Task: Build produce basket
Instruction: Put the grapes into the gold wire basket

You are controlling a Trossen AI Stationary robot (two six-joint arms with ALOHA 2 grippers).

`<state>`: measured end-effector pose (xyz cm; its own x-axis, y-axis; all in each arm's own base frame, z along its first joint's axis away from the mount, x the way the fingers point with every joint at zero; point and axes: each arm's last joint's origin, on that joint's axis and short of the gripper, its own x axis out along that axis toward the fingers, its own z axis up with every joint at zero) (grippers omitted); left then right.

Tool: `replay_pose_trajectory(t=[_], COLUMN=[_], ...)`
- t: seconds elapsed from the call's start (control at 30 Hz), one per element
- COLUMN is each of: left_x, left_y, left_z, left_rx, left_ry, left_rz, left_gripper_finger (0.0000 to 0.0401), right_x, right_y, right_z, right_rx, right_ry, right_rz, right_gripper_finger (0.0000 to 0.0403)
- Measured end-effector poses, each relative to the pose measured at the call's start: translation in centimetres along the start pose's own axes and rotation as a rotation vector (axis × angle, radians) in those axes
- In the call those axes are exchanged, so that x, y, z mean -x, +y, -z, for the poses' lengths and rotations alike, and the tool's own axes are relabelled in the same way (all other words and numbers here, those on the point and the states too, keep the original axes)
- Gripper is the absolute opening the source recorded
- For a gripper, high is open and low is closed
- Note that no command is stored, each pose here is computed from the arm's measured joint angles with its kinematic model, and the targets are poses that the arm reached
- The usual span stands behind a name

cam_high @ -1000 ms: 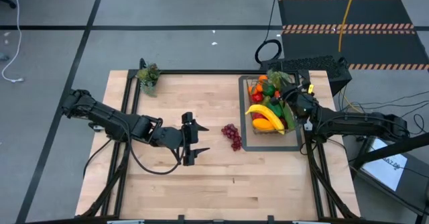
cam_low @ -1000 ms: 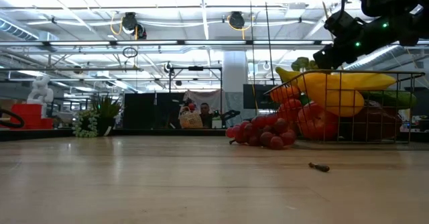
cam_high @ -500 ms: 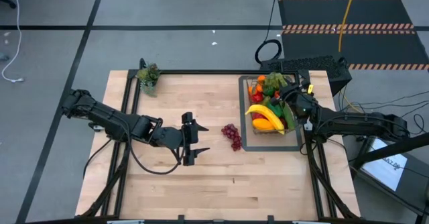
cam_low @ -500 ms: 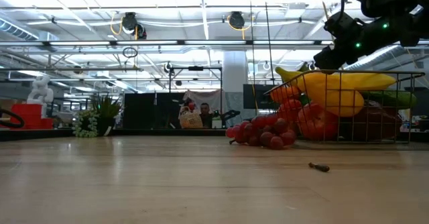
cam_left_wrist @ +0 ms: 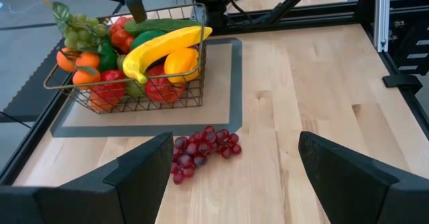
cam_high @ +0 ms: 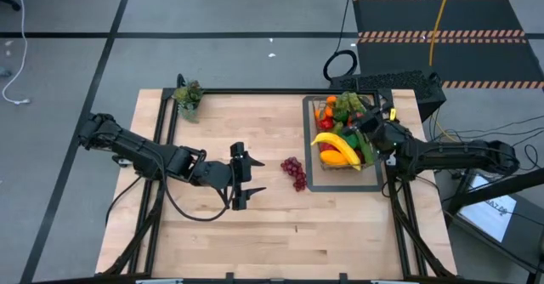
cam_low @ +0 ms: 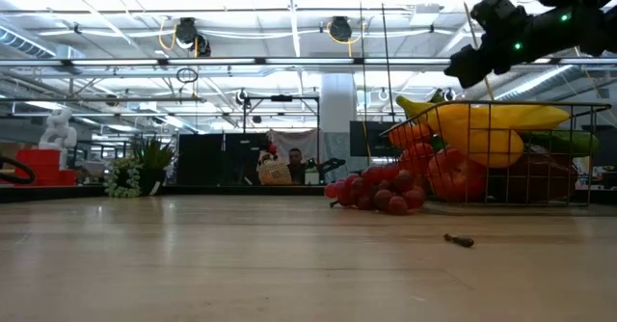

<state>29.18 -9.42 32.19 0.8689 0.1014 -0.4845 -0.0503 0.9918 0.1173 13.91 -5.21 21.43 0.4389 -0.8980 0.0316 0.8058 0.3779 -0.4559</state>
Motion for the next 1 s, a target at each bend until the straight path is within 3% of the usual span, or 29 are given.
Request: replay_pose_trajectory(t=[0.5, 1.0], left_x=[-0.7, -7.0], left_y=[-0.1, 2.3], left_z=[0.1, 2.5], left_rx=[-0.026, -0.023], left_ry=[0.003, 0.153], left_rz=[-0.004, -0.074], left_gripper_finger=[0.0324, 0.0324], right_x=[2.0, 2.8], right_y=[0.4, 0.6], right_z=[-2.2, -2.8], right_rx=[-0.018, 0.019], right_ry=[-0.178, -0.23], right_rz=[-0.084, -0.117], right_gripper_finger=[0.0135, 0.0135])
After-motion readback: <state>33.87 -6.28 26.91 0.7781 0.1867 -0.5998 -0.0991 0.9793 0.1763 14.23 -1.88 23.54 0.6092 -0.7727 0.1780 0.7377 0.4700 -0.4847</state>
